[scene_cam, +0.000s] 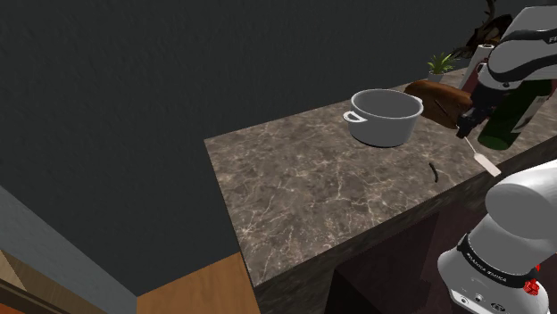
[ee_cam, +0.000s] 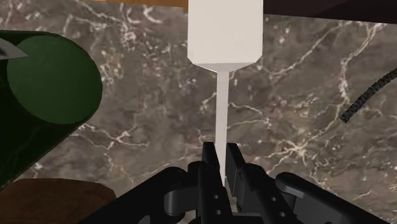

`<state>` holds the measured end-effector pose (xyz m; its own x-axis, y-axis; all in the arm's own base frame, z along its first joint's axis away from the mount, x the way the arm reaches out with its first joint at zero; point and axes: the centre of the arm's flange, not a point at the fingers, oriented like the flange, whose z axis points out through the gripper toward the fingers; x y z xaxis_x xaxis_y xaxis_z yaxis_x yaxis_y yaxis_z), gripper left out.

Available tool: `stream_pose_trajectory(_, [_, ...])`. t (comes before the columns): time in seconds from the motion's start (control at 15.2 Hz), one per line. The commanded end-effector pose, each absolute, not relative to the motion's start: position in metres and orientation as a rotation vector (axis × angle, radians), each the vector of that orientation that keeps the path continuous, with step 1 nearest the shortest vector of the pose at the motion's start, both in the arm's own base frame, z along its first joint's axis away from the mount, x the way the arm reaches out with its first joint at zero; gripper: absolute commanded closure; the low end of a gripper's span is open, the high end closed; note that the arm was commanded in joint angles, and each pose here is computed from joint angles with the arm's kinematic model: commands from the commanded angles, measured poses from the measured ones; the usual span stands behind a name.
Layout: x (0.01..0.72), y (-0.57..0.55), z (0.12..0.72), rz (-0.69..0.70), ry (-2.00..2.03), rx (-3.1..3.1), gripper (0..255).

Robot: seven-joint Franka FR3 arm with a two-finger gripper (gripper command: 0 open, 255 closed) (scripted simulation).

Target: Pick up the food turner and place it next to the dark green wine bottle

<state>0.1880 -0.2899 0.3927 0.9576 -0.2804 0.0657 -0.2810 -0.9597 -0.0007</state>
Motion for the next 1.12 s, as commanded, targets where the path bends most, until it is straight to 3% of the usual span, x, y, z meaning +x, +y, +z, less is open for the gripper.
stream_pose_trajectory(0.0, [0.187, -0.289, 0.382, 0.103, -0.444, 3.099, 255])
stream_pose_trajectory(0.92, [0.187, -0.289, 0.351, 0.103, -0.444, 3.099, 255])
stream_pose_trajectory(0.99, [0.187, -0.289, 0.351, 0.103, -0.444, 3.099, 0])
stream_pose_trajectory(1.06, [0.187, -0.289, 0.351, 0.103, -0.444, 3.099, 0])
